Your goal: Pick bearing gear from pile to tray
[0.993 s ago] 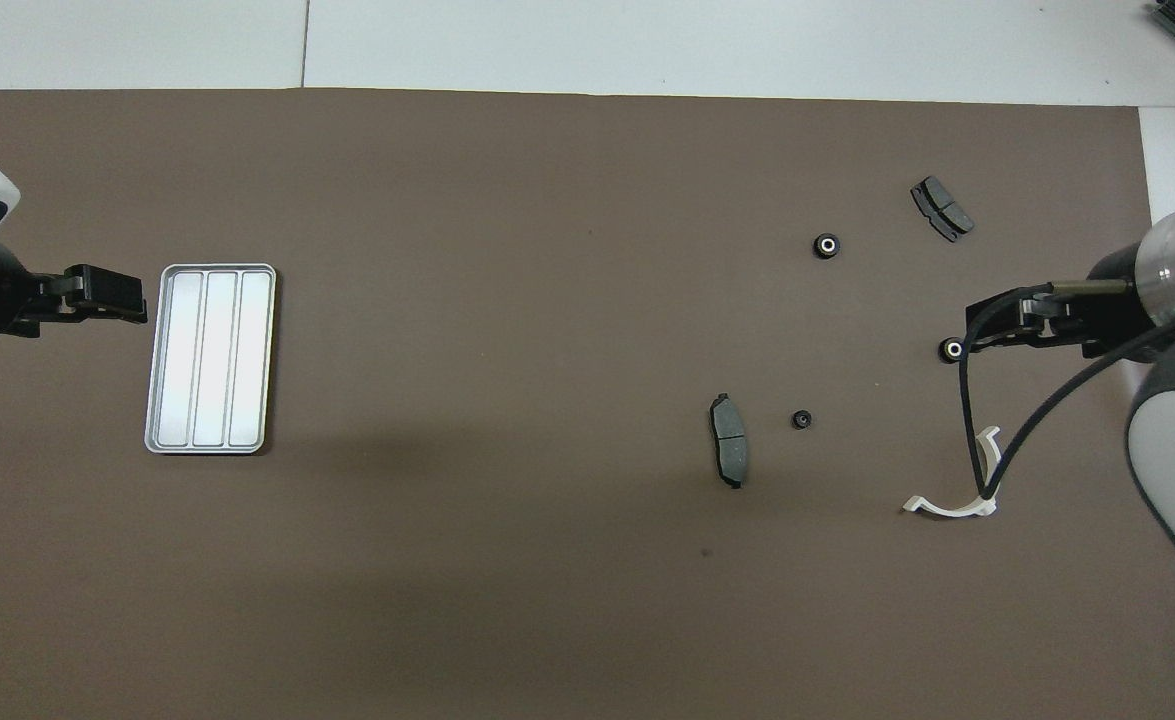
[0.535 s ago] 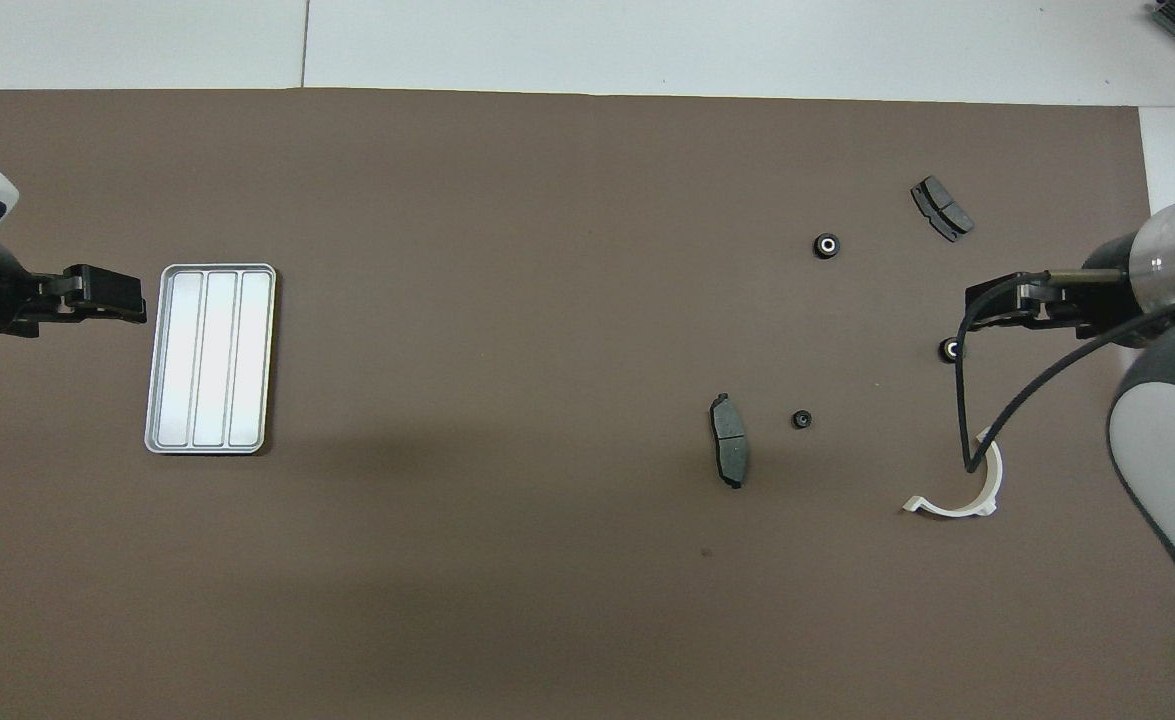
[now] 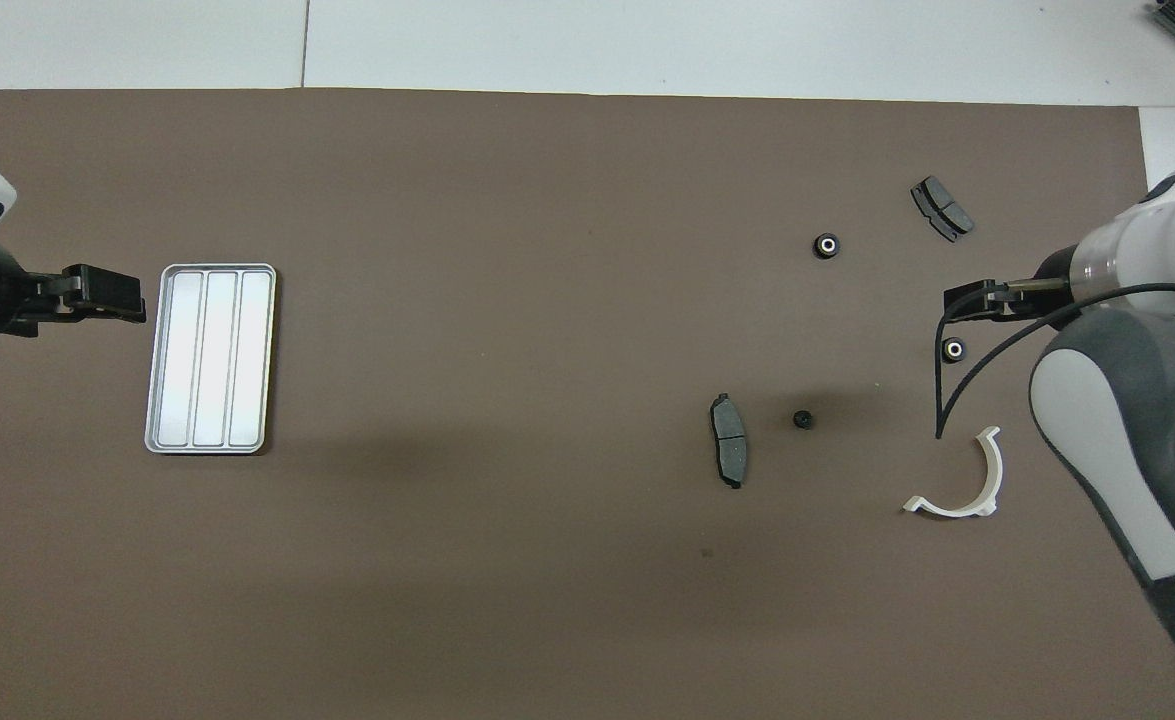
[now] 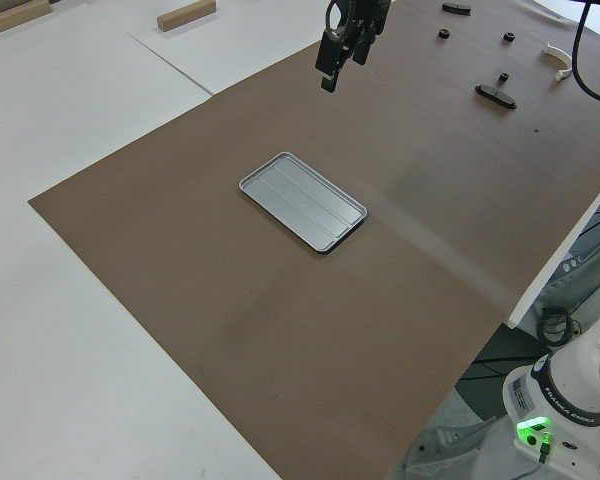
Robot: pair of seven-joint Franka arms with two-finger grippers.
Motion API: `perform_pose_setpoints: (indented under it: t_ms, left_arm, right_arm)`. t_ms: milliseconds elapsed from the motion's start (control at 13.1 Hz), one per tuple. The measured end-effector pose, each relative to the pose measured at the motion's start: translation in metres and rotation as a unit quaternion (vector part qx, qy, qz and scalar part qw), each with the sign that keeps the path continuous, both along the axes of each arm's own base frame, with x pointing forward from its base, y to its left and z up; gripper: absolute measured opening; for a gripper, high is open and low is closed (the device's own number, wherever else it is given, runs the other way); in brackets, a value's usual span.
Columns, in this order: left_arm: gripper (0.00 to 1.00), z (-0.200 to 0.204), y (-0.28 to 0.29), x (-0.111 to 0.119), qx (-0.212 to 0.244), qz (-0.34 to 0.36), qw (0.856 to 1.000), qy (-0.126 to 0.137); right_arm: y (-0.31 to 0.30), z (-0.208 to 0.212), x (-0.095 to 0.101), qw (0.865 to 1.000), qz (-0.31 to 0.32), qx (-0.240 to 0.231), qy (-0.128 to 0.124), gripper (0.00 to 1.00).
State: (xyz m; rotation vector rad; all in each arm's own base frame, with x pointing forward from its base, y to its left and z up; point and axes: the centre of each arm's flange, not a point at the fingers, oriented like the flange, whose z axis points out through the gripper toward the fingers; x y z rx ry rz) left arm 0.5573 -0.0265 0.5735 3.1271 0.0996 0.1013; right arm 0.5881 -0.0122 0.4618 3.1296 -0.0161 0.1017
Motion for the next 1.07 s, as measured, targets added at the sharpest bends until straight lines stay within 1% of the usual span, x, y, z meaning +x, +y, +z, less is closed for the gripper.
perform_pose_setpoints:
  t_ms: [153, 458, 688, 764, 840, 917, 993, 1069]
  left_arm:
    - [1.00, 0.000, 0.000, 0.000, 0.000, 0.000, 1.000, 0.000]
    - [1.00, 0.003, 0.003, 0.000, 0.000, 0.003, 1.000, -0.004]
    - [1.00, 0.003, 0.002, 0.000, 0.000, 0.002, 1.000, -0.004]
    - [1.00, 0.003, 0.002, 0.000, 0.000, 0.002, 1.000, -0.004]
    - [1.00, 0.003, 0.002, 0.000, 0.000, 0.002, 1.000, -0.004]
    - [1.00, 0.003, 0.002, -0.001, 0.000, 0.002, 1.000, -0.004]
    - [1.00, 0.003, 0.002, -0.001, 0.000, 0.002, 1.000, -0.004]
    - [1.00, 0.003, 0.002, -0.001, 0.000, 0.002, 1.000, -0.004]
  right_arm:
    - [-0.018, -0.041, 0.009, 1.000, 0.005, 0.001, -0.001, 1.00]
    - [-0.044, -0.106, 0.013, 1.000, 0.004, 0.004, -0.006, 1.00]
    - [-0.047, -0.130, 0.015, 1.000, 0.005, 0.006, -0.008, 1.00]
    - [-0.047, -0.137, 0.014, 1.000, 0.005, 0.006, -0.012, 0.99]
    - [-0.047, -0.144, 0.012, 1.000, 0.005, 0.006, -0.012, 0.97]
    - [-0.046, -0.153, 0.009, 1.000, 0.005, 0.006, -0.010, 0.97]
    - [-0.047, -0.162, 0.006, 1.000, 0.005, 0.007, -0.009, 0.93]
    - [-0.049, -0.169, 0.004, 1.000, 0.002, 0.007, -0.010, 0.93]
